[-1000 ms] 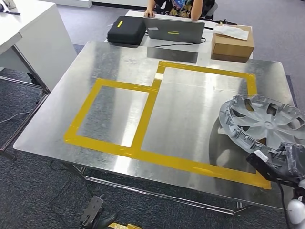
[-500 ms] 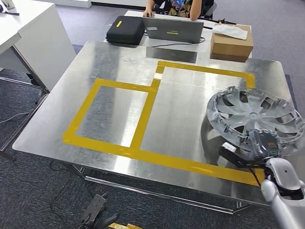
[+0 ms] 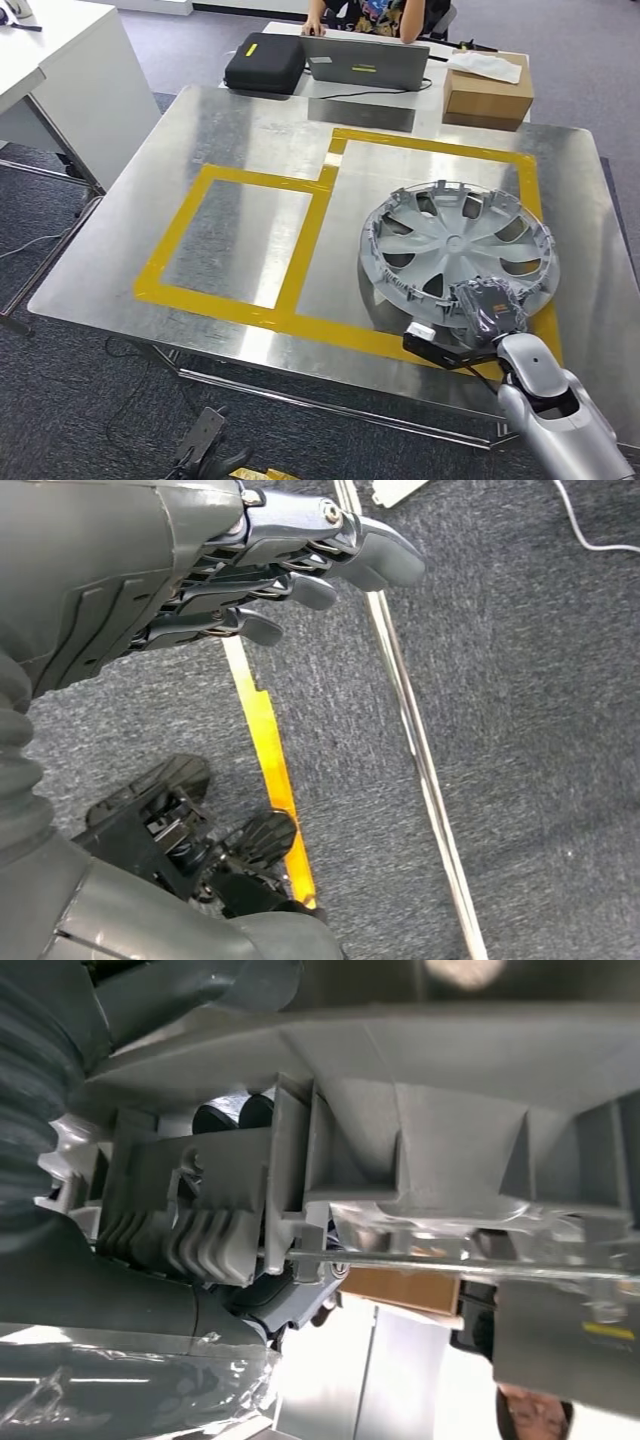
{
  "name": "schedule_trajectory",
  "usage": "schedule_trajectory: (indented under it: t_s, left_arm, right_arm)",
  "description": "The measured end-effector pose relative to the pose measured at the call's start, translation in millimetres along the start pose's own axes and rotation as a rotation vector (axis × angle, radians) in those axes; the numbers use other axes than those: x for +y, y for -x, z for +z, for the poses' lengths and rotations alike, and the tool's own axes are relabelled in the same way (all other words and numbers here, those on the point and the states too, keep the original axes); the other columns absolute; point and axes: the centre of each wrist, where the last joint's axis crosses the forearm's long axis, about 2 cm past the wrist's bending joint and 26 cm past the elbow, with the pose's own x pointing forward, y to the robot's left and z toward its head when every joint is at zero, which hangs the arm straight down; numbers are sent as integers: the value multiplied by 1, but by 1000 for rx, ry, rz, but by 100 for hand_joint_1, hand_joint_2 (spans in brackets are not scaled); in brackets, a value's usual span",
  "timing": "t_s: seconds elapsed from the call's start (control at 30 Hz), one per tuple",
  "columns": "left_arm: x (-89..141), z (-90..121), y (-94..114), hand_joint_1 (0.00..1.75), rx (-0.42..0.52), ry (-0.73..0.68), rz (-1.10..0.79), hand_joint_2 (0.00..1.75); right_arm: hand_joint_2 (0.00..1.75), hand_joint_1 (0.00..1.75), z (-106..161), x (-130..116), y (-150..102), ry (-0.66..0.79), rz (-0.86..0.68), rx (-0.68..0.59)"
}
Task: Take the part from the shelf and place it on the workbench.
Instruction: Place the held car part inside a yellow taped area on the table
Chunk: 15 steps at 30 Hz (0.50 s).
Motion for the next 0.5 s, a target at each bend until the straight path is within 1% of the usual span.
schedule_trajectory:
  t_s: [0.1, 0.2, 0.3, 0.33, 0.37, 0.43, 0.47, 0.5]
  left_arm:
    - [0, 0, 0, 0, 5, -1, -3, 175]
    - [2, 0, 0, 0, 10, -6, -10, 175]
    - [3, 1, 0, 0, 11, -6, -19, 175]
    - [3, 1, 0, 0, 10, -5, -22, 131]
    - [3, 1, 1, 0, 8, -5, -22, 87]
    - [3, 1, 1, 0, 1, -6, -15, 0]
    - [3, 1, 1, 0, -3, -7, -11, 0]
    - [3, 1, 1, 0, -5, -9, -7, 0]
  right_arm:
    - [175, 175, 2, 2, 1, -6, 11, 20]
    - [175, 175, 9, 7, 10, -18, 26, 73]
    - [175, 175, 12, 9, 16, -20, 26, 94]
    - [175, 161, 14, 9, 18, -20, 27, 104]
    - [175, 137, 15, 10, 21, -20, 28, 115]
    - [175, 49, 18, 11, 27, -22, 30, 145]
    - [175, 19, 20, 12, 30, -22, 29, 160]
    - [175, 0, 22, 12, 33, -23, 27, 173]
